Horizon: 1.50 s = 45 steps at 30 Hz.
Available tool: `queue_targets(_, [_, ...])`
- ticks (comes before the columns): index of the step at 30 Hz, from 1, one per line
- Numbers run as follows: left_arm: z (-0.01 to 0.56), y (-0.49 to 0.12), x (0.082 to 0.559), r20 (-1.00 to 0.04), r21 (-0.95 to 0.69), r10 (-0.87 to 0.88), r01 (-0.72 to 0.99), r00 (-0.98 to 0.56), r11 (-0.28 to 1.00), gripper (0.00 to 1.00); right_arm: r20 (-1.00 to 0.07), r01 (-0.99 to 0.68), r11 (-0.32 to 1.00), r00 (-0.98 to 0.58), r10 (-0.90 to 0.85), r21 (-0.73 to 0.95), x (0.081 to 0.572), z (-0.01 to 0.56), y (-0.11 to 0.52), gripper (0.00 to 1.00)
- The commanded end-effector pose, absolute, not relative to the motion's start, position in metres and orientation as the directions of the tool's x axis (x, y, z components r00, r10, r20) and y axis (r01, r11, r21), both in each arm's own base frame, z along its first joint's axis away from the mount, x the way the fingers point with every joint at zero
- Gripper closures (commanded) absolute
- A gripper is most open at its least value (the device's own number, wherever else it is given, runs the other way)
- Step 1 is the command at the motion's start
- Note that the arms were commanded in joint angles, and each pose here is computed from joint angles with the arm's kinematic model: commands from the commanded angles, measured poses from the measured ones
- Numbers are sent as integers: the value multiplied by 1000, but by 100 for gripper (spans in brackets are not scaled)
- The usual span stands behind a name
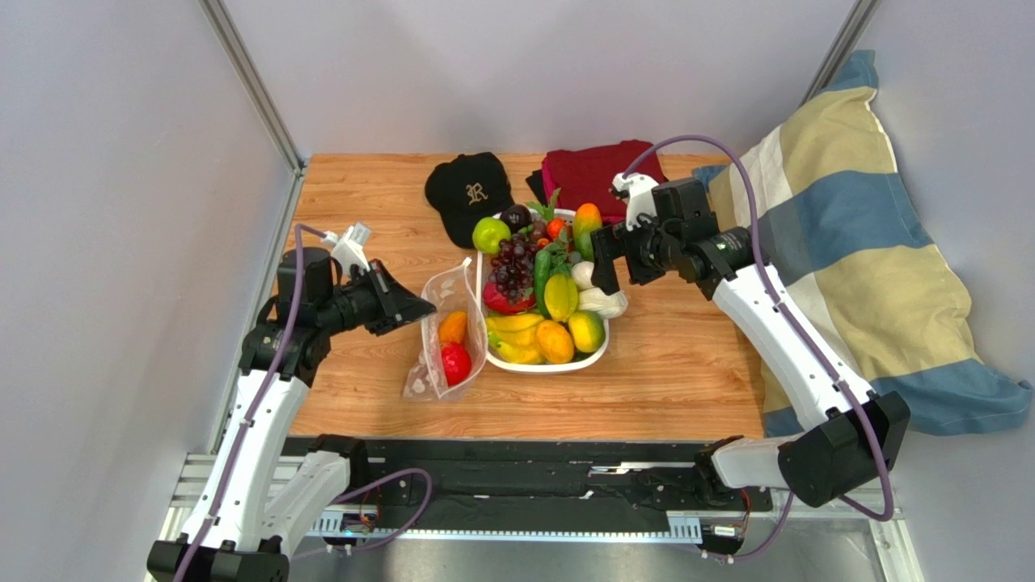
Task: Place the food in the zip-top bag and seal the zipper
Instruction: Pick up the fake fruit from the bin.
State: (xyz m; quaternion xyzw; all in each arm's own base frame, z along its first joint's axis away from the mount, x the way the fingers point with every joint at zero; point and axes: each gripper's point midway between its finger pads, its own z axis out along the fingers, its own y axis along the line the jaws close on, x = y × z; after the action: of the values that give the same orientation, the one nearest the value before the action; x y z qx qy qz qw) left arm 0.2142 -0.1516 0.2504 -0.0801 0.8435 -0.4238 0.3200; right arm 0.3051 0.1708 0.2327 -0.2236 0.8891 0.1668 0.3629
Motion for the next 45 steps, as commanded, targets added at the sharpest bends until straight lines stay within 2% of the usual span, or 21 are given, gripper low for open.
queue_targets(1, [260,-149,215,-513,-754,-406,171,-757,634,100,-668,-513,848,-678,-306,132,302,212,159,0])
queue_targets(4, [260,-149,214,-511,-754,-403,171,-759,634,100,-650,-506,846,-702,-291,167,303,206,157,0])
queue_targets(10, [260,-149,214,-516,-751,-401,175,-757,636,100,-626,-582,759,-717,-307,293,267,209,178,5])
queue_targets(19, [259,-149,214,-506,-758,-408,167,-760,631,100,-657,-648,719,-660,-365,252,225,208,201,15])
queue_targets(23, [259,-149,215,-507,-757,-408,166,-759,632,100,-627,-590,780,-692,-356,208,232,188,197,21])
queue_targets(29, [259,-148,215,-513,-754,-411,167,-754,636,100,-588,-530,828,-734,-339,184,245,173,195,21])
queue_targets(45, [251,-144,218,-487,-756,-431,119,-760,644,100,-519,-500,838,-787,-333,220,258,144,216,26])
